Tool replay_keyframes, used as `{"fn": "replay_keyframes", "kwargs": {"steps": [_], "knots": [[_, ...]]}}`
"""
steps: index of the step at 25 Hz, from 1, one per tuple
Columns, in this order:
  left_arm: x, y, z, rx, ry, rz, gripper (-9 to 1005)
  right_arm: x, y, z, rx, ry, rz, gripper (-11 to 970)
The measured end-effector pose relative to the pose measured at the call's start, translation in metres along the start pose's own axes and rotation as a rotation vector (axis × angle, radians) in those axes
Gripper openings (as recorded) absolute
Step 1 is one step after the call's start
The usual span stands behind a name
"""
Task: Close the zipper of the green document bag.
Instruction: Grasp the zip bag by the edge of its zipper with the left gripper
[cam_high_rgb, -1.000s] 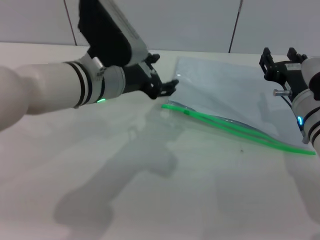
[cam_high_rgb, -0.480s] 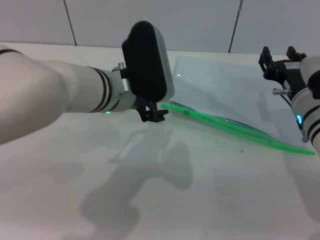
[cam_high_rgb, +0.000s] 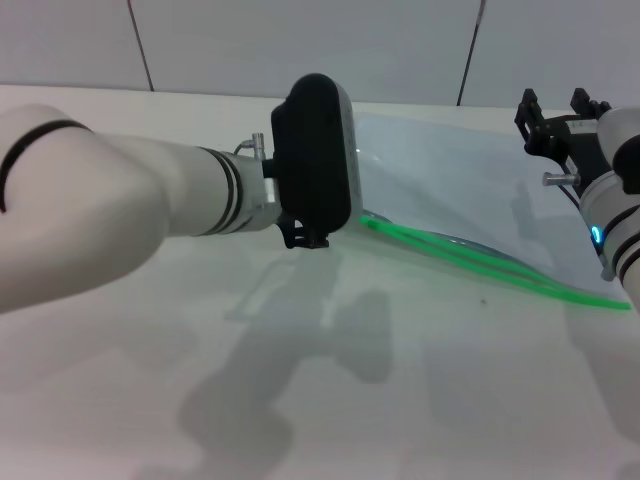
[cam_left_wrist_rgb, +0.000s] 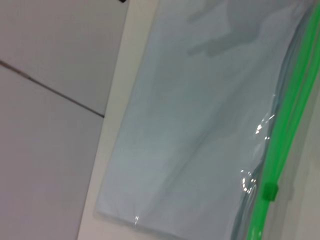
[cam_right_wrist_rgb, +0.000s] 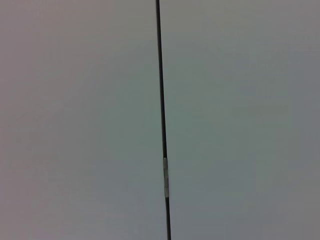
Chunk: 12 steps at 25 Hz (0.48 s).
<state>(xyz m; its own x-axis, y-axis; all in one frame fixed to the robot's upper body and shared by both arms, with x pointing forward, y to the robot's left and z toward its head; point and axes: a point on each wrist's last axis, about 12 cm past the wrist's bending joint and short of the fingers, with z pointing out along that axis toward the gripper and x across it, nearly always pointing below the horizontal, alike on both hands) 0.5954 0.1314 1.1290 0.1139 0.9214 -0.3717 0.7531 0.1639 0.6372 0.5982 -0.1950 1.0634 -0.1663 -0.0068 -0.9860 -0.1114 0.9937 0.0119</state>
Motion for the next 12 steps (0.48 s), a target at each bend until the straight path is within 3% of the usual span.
{"fn": "replay_keyframes", "kwargs": {"steps": [12], "knots": [[-0.003, -0.008, 0.014, -0.047, -0.048, 0.050, 754, 0.000, 0.002, 0.000, -0.004, -0.001, 0.000, 614]]}}
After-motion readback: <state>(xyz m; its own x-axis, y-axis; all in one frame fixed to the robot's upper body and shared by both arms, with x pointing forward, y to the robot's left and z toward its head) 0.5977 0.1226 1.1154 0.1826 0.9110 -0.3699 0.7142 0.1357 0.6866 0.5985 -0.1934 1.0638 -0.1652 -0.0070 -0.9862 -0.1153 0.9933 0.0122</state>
